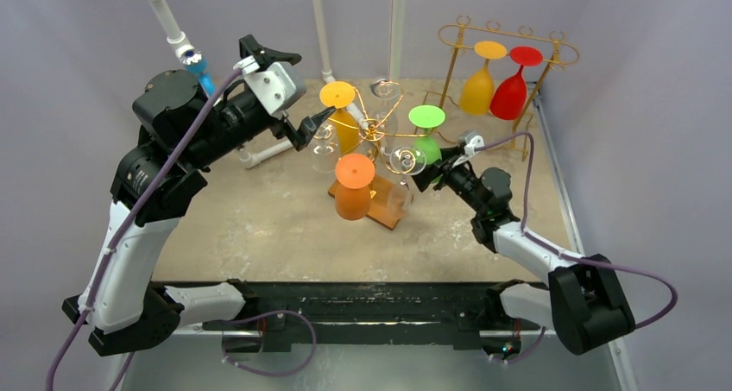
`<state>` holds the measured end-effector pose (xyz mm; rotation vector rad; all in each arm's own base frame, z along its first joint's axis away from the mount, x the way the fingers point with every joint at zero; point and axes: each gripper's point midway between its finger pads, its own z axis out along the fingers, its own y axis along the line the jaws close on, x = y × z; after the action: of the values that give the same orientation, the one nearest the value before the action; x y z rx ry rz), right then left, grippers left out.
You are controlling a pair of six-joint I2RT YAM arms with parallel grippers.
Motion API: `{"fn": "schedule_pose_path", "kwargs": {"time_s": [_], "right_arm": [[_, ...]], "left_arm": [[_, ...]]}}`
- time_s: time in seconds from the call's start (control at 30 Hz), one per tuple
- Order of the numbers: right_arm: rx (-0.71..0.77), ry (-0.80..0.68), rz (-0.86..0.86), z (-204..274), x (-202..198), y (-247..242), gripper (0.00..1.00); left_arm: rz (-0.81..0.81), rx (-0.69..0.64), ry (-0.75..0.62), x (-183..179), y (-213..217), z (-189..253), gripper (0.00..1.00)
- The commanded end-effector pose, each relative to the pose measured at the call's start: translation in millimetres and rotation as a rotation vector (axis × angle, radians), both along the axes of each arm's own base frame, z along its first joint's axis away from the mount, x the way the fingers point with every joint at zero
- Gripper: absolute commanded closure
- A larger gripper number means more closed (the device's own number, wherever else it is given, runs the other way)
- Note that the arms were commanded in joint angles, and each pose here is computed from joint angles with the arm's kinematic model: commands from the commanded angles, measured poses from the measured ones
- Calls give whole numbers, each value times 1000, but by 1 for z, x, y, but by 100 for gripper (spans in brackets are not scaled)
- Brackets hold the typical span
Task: Place the wine glass upside down on the wine glass rack
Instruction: Turn the wine glass upside down at the wine rack.
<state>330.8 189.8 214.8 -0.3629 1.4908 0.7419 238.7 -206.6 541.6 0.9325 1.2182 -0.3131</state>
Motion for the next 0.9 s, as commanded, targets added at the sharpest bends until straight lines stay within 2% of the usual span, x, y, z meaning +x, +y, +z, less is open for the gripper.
{"fn": "schedule_pose_path", "kwargs": {"time_s": [0.0, 0.13, 0.27, 0.43, 0.5, 0.53, 0.57, 0.87], "right_arm": [[30, -59, -19, 26, 12, 0, 81], [14, -65, -17, 27, 18, 2, 82], [9, -63, -3, 26, 20, 5, 72], [-13, -38, -24, 17, 22, 2, 42], [-25, -30, -33, 14, 23, 0, 21], [-27, -29, -39, 14, 23, -1, 6], [-30, -26, -40, 14, 23, -1, 2], [-42, -37, -71, 20, 12, -11, 1]], "left_arm": [[32, -34, -11, -2, 8, 10, 0], [33, -33, -16, -2, 8, 11, 0], [34, -32, -16, -2, 8, 10, 0], [36, -29, -21, 0, 8, 10, 0], [34, -25, -20, 0, 7, 8, 0], [35, -24, -19, 1, 7, 8, 0], [35, -23, -19, 1, 7, 8, 0], [38, -22, -18, 1, 7, 7, 0]]}}
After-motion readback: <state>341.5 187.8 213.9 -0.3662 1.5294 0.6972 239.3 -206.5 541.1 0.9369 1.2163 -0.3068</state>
